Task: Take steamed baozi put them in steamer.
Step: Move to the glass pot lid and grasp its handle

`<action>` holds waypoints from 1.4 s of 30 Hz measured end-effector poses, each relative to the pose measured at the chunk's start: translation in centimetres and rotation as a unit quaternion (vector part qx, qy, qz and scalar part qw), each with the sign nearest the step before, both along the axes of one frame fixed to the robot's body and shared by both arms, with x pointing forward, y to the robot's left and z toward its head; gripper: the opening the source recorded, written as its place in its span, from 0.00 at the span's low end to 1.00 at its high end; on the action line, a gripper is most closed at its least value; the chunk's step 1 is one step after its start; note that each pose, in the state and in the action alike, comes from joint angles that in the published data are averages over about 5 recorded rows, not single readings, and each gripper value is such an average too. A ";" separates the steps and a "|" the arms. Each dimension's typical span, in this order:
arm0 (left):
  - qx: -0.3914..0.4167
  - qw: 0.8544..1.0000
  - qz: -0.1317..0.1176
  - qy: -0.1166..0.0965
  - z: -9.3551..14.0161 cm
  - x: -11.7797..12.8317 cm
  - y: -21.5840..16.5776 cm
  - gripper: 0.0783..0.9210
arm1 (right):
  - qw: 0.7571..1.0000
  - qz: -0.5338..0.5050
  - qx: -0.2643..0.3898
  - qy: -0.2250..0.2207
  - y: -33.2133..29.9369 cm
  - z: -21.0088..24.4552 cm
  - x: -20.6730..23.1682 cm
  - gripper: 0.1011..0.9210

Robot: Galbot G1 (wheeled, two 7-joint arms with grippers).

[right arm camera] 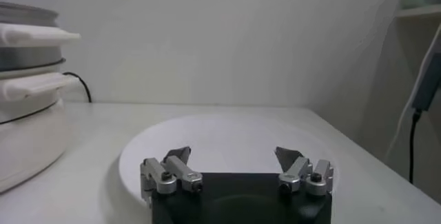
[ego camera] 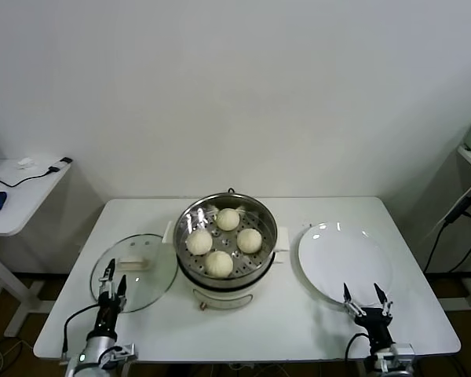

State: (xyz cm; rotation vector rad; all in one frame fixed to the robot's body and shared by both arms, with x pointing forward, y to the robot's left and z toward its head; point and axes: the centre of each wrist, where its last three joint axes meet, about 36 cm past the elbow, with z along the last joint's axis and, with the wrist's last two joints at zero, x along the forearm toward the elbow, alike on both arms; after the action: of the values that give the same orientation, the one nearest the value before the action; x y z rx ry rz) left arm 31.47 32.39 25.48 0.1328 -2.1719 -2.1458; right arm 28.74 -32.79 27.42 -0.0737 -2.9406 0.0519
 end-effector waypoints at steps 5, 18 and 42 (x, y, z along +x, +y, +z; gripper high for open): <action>0.024 1.000 0.000 0.002 -0.9 1.4 -0.2 0.88 | 1.000 -0.004 0.000 -0.001 0.3 0.4 -0.2 0.88; 0.055 0.998 0.006 0.016 -2.3 4.7 -0.5 0.88 | 1.000 -0.005 -0.005 -0.009 0.5 1.6 -0.4 0.88; 0.064 0.997 0.015 0.031 -3.7 7.4 0.3 0.40 | 1.000 -0.002 -0.010 -0.011 0.9 1.9 -0.4 0.88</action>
State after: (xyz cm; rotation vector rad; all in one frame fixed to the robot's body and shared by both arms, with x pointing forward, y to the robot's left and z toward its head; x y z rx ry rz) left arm 38.91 32.68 21.81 0.1054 -1.9870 -2.2420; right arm 28.31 -31.87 29.33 -0.0832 -2.9615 0.0813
